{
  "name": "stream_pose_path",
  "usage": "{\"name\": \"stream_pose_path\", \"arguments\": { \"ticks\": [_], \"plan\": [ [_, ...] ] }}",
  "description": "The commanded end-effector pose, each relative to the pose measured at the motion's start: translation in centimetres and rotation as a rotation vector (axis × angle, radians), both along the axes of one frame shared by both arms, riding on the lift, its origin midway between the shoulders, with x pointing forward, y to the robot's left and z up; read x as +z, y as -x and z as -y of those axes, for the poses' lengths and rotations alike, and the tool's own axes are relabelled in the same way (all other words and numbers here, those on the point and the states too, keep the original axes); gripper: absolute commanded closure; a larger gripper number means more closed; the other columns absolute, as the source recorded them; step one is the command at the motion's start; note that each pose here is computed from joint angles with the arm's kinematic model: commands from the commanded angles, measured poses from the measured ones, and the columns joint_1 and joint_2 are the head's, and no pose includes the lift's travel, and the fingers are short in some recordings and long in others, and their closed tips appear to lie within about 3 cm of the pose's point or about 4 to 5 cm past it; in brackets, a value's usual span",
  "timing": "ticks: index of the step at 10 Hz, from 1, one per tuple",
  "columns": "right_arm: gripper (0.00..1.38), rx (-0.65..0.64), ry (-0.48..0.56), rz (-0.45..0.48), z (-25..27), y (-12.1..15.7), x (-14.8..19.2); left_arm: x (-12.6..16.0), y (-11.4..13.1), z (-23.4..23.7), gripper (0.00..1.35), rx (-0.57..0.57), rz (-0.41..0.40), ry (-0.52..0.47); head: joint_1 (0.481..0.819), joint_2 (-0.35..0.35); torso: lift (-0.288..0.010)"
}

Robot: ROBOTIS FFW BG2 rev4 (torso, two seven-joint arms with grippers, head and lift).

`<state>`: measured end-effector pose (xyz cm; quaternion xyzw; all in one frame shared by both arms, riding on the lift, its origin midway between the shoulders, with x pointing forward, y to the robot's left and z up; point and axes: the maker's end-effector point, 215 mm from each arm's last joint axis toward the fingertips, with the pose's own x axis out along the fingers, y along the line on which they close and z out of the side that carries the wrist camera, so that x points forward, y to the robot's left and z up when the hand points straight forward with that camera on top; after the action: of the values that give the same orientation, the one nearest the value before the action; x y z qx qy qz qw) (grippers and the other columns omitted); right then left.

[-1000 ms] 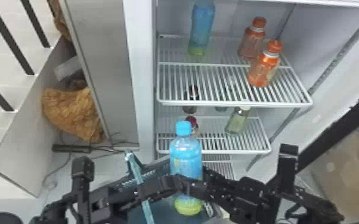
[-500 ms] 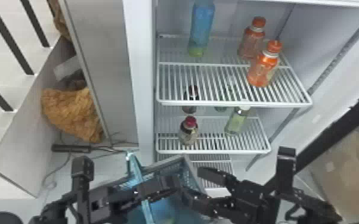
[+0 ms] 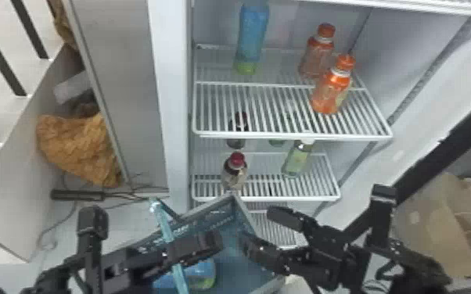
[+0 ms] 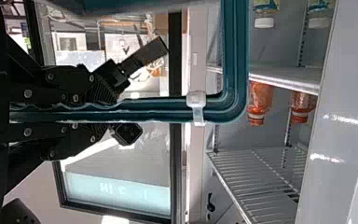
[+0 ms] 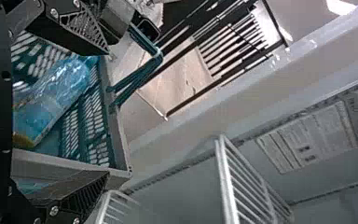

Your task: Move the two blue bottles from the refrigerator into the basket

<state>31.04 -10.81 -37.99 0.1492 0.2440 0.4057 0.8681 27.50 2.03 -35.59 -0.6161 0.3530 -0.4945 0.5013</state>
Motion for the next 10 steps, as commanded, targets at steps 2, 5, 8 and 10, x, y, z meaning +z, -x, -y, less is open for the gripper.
{"name": "stream_pose_path", "arguments": {
  "ticks": [2,5,8,10],
  "plan": [
    [0.15,-0.023,0.023,0.066,1.4,-0.9,2.3,-0.1,0.0,0.0,1.2,0.0,-0.002,0.0,0.695,-0.185,-0.01],
    [0.15,-0.036,0.02,0.137,1.2,-1.8,4.5,-0.3,0.3,0.0,1.2,-0.004,-0.011,0.0,0.695,-0.198,-0.01],
    [0.15,-0.092,-0.004,0.265,1.2,-4.1,8.1,-0.4,0.6,0.2,1.2,-0.015,-0.017,0.0,0.695,-0.197,-0.01],
    [0.15,-0.151,-0.007,0.316,2.2,-6.2,9.4,-0.2,0.6,0.3,1.2,-0.016,-0.014,0.004,0.695,-0.2,-0.01]
  ]
}}
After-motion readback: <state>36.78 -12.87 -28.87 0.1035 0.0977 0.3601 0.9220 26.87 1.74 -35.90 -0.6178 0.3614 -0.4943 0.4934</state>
